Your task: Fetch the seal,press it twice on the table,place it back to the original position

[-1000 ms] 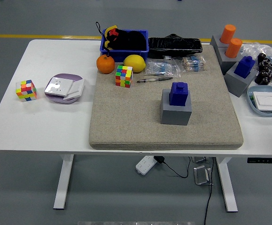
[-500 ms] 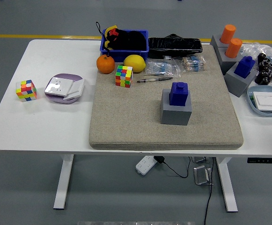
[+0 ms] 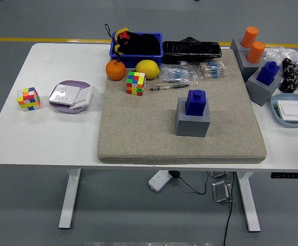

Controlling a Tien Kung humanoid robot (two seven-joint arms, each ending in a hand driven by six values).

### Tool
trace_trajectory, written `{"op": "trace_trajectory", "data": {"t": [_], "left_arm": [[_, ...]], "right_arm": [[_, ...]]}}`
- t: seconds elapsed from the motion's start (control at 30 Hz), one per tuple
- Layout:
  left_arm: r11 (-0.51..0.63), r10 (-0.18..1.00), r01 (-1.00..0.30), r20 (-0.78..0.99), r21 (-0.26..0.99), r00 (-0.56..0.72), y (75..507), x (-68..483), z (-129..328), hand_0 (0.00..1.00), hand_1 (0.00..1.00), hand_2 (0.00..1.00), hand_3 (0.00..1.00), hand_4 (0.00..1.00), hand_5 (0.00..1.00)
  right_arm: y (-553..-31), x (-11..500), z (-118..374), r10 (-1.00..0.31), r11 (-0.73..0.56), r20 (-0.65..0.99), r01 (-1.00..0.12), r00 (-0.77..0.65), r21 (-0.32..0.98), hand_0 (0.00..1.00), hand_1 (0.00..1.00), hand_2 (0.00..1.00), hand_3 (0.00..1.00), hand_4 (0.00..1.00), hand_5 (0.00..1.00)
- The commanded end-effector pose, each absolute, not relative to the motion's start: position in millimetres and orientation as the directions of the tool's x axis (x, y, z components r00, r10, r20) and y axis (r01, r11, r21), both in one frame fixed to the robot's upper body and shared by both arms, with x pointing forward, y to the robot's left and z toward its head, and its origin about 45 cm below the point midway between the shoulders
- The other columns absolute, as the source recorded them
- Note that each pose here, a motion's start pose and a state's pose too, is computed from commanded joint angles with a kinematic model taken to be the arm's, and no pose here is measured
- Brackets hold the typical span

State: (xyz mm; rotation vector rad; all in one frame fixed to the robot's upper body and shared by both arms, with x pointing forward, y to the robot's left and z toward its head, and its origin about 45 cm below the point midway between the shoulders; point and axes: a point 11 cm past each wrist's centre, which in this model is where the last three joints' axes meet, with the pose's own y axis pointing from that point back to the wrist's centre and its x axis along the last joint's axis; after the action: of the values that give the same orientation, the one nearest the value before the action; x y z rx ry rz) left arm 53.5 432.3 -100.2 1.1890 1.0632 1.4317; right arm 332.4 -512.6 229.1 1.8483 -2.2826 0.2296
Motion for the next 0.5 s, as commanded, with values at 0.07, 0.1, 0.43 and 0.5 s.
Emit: {"op": "trace_trajectory", "data": {"t": [0.07,0.1,0.43,0.5], "left_arm": [[-0.163,0.986,-0.134,0.156,0.977,-0.066,432.7,52.4,-100.3,0.815,0.823,0.799,0.856,0.845,0.452],[-0.164,0.985,-0.133,0.156,0.977,-0.067,433.0,51.7,-100.3,0.815,0.823,0.799,0.856,0.845,0.452],[-0.162,0.986,-0.13,0.156,0.978,-0.051,431.9,51.4,-100.7,0.815,0.823,0.799,0.856,0.844,0.451],[-0.161,0.987,-0.136,0.156,0.978,-0.049,432.0,54.2,-100.1,0.815,0.823,0.799,0.856,0.844,0.451]], "right_arm": [[-511.4,333.2,228.8,-0.948,0.204,0.249,-0.979,-0.196,0.004,0.752,0.646,0.634,0.624,0.781,0.142],[-510.9,333.4,228.3,-0.949,0.202,0.249,-0.979,-0.194,0.005,0.752,0.646,0.634,0.624,0.781,0.142],[-509.8,334.0,226.7,-0.948,0.196,0.258,-0.981,-0.186,0.012,0.75,0.643,0.625,0.621,0.762,0.137],[-509.4,334.2,226.7,-0.948,0.195,0.259,-0.981,-0.185,0.012,0.75,0.643,0.625,0.621,0.762,0.137]]}}
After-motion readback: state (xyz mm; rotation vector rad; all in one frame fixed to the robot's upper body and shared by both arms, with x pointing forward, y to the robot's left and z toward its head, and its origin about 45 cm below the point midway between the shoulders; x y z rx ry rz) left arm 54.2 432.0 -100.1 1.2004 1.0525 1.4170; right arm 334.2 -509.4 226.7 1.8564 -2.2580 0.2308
